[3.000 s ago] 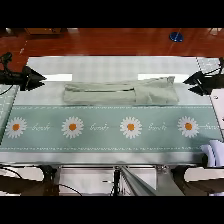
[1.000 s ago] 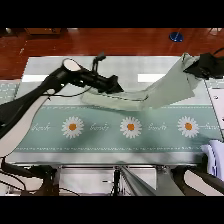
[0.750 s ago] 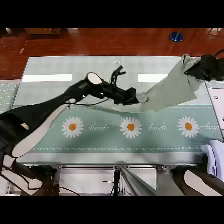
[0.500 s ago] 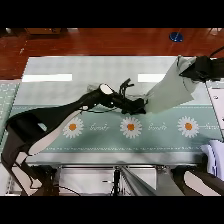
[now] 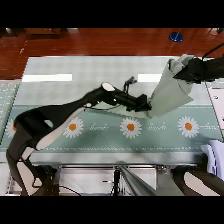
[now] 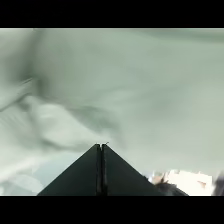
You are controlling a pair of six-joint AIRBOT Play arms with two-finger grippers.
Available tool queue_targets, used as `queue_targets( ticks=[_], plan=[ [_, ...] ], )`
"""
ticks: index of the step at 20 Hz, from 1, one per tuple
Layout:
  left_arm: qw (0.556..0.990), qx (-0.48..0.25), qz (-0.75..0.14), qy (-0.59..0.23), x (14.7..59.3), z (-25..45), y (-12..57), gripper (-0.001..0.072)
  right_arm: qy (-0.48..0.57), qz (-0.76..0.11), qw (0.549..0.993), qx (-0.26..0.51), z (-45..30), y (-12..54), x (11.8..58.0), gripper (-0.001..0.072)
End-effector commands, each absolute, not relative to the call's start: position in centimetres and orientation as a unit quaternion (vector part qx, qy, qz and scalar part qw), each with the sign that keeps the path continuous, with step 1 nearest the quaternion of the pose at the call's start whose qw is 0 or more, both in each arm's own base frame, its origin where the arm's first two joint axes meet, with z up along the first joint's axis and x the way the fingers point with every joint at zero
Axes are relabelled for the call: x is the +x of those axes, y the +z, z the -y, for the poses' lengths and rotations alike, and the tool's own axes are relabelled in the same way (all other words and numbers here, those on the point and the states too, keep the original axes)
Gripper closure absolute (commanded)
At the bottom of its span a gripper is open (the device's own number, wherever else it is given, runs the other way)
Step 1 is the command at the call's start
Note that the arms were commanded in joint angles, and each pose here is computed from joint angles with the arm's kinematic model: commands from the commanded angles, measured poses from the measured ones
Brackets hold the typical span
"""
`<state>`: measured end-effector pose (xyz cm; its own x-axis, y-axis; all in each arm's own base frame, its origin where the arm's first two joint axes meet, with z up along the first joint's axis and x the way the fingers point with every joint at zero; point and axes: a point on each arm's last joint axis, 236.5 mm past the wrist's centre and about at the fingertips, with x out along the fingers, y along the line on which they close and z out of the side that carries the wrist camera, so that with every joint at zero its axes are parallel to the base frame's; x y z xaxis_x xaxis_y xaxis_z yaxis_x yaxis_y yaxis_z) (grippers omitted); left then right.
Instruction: Fold the shirts.
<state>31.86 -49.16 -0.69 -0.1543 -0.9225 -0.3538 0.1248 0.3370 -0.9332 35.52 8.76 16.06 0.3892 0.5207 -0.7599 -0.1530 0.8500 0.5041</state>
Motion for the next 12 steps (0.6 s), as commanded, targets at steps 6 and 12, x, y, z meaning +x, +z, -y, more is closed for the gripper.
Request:
queue_targets(
  ticks=[6,12],
  plan=[
    [0.735,-0.178,-0.460,-0.466,39.1,26.9,15.6,0.0681,0.218,-0.469,0.839,0.169,-13.9,15.9,39.0,0.0681],
    [0.811,-0.171,-0.385,-0.407,36.9,15.3,24.4,0.0680,0.256,-0.511,0.805,0.155,-25.6,7.5,41.2,0.0680]
  ],
)
